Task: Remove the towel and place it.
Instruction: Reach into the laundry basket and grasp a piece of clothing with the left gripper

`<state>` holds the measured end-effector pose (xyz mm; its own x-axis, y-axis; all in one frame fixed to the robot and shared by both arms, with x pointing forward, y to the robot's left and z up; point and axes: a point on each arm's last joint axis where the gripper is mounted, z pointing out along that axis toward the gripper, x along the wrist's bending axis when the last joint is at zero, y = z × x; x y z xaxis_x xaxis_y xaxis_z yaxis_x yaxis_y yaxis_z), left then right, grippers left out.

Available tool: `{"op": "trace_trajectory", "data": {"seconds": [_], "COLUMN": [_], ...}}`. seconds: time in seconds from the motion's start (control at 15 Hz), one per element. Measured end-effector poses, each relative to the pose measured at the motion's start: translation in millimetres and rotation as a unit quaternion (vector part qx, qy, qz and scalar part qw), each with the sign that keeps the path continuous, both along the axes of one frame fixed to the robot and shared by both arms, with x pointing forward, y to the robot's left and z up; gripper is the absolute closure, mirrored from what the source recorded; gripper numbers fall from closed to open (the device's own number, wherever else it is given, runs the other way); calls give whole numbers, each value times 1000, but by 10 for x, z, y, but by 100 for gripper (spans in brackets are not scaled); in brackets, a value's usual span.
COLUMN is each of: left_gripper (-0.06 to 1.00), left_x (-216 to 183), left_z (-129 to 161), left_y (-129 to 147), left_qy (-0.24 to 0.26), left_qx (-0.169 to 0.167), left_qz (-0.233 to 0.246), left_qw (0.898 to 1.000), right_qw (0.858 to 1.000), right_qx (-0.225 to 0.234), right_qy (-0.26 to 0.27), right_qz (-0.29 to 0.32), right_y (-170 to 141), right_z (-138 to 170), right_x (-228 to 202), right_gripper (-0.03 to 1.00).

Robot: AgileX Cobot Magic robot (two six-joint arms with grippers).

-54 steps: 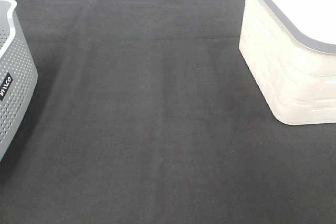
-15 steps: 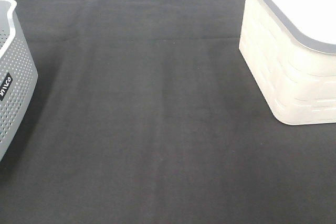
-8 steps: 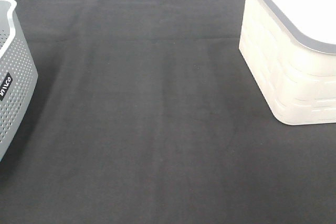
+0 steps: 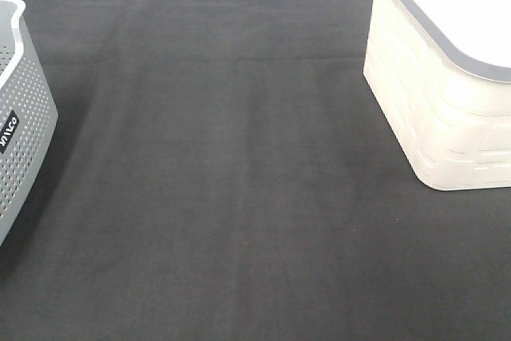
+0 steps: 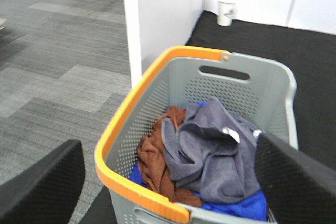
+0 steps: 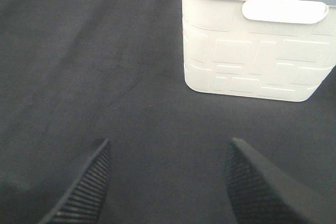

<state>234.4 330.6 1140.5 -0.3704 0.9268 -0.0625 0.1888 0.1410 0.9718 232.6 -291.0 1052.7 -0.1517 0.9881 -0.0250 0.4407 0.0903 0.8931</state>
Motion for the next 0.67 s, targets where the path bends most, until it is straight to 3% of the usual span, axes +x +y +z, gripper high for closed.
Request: {"op": "trace_trajectory", "data": {"seconds": [0.4, 0.53, 0.67], "left_gripper": [22, 22, 22], "left_x": [768, 1082, 1332], "left_z": [173, 143, 64], "left_y": [60, 97, 130], "left_qy": [58, 50, 45], "left_qx": [-91, -135, -188], "left_qz": [56, 93, 136], "left_qw": [993, 985, 972], "right_qw": [1000, 1000, 1000], "right_qx": [0, 0, 0], "right_qy": [0, 0, 0], "right_qz": [0, 0, 0], "right_y": [0, 0, 0], "right_z": [0, 0, 0], "right_x": [0, 0, 0], "right_gripper": [34, 34, 34]}}
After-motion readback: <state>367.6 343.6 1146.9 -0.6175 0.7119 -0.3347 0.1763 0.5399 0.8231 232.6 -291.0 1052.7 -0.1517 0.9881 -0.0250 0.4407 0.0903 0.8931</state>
